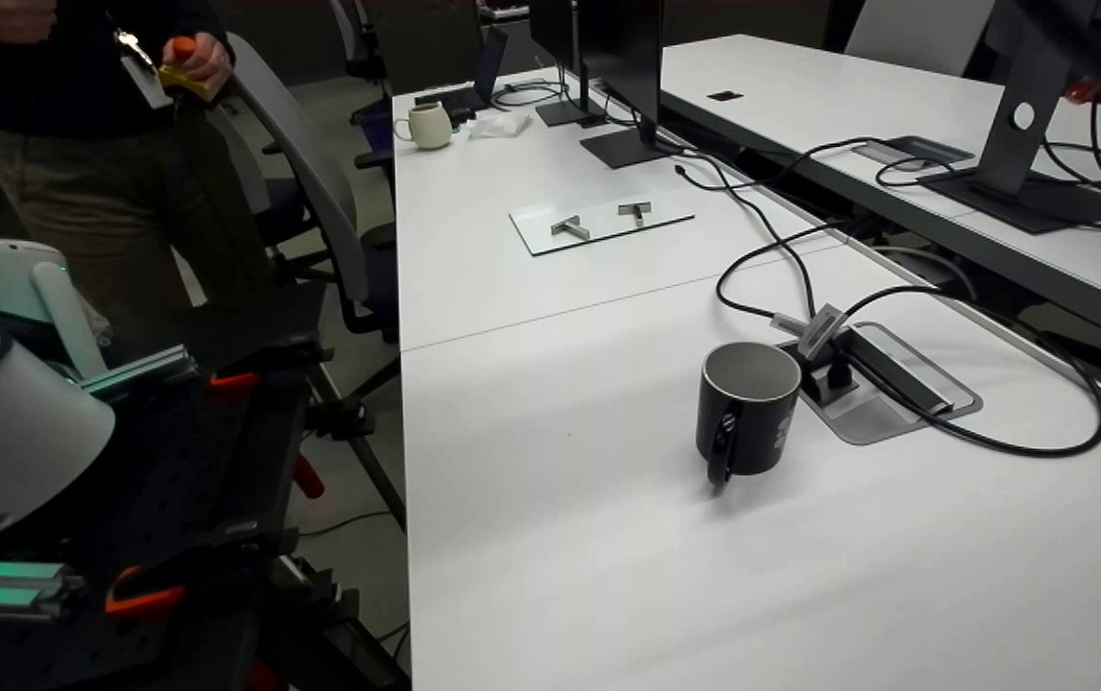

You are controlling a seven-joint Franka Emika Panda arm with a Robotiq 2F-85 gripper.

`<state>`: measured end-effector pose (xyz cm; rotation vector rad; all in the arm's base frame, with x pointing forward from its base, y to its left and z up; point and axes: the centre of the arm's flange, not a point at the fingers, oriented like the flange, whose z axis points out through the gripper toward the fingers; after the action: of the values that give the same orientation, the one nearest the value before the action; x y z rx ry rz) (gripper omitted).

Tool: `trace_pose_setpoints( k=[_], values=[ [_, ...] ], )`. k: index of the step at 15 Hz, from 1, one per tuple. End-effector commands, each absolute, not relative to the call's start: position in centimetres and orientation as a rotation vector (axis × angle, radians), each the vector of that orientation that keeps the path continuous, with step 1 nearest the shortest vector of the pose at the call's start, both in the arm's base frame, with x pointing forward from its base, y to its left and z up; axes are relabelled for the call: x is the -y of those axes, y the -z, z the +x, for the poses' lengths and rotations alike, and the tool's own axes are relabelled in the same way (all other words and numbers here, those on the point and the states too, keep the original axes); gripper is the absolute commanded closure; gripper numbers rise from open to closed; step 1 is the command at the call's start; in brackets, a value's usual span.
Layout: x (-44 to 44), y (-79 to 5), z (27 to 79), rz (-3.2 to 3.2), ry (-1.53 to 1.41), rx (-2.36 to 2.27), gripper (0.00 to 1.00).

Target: Pick up the miniature baseball bat from the table and put it inside the black mug

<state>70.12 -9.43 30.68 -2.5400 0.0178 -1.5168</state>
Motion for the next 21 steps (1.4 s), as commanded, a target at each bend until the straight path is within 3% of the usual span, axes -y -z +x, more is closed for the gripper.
trace_pose_setpoints(
  k=[1,10,21],
  values=[
    [10.8,-26.3,68.1,-2.447,1.571,-0.007,0.93],
    [13.5,-26.3,67.1,-2.59,1.752,0.107,0.93],
    [14.6,-30.5,70.6,-2.753,2.02,0.277,0.93]
  ],
)
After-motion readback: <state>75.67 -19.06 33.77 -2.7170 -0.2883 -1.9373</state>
